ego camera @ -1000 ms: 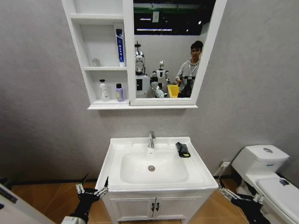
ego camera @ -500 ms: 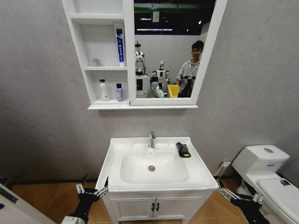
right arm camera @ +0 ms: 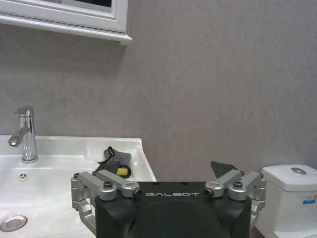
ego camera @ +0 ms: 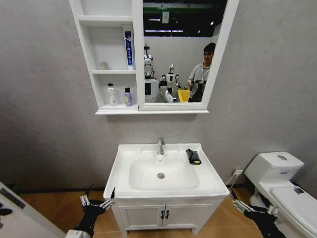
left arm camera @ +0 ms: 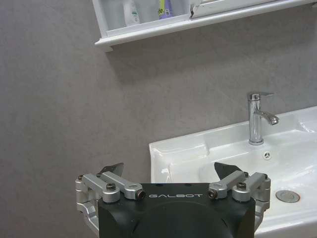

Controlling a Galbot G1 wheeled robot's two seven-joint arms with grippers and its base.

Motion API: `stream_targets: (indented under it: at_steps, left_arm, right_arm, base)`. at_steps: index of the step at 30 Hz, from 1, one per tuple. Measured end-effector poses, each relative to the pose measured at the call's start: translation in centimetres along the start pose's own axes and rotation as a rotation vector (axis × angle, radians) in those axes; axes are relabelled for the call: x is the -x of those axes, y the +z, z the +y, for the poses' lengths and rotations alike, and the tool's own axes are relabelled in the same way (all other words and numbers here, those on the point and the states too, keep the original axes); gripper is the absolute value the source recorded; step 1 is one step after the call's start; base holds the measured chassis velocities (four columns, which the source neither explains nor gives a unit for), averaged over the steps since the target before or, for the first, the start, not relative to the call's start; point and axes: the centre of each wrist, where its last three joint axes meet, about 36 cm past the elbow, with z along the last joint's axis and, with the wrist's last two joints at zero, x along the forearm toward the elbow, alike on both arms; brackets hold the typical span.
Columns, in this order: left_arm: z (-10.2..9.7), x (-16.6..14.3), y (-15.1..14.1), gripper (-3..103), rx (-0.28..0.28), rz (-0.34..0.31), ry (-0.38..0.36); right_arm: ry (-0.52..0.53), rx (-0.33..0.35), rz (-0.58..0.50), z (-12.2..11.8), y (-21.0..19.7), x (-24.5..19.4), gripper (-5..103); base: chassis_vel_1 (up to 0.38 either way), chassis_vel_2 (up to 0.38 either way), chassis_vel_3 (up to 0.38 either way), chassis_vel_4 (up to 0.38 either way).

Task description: Move facial cleanser and shampoo from washbasin to cabinet, then wipe washbasin with towel.

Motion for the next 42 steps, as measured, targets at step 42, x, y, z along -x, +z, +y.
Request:
stream_targets:
  at_steps: [42]
  left_arm:
    - [0.0, -0.01, 0.01, 100, 0.0, 0.001, 0.0]
  right_arm:
    - [0.0, 0.001, 0.003, 0.01, 0.07, 0.02, 100]
  base:
    - [0.343, -0.289, -0.35, 0.289]
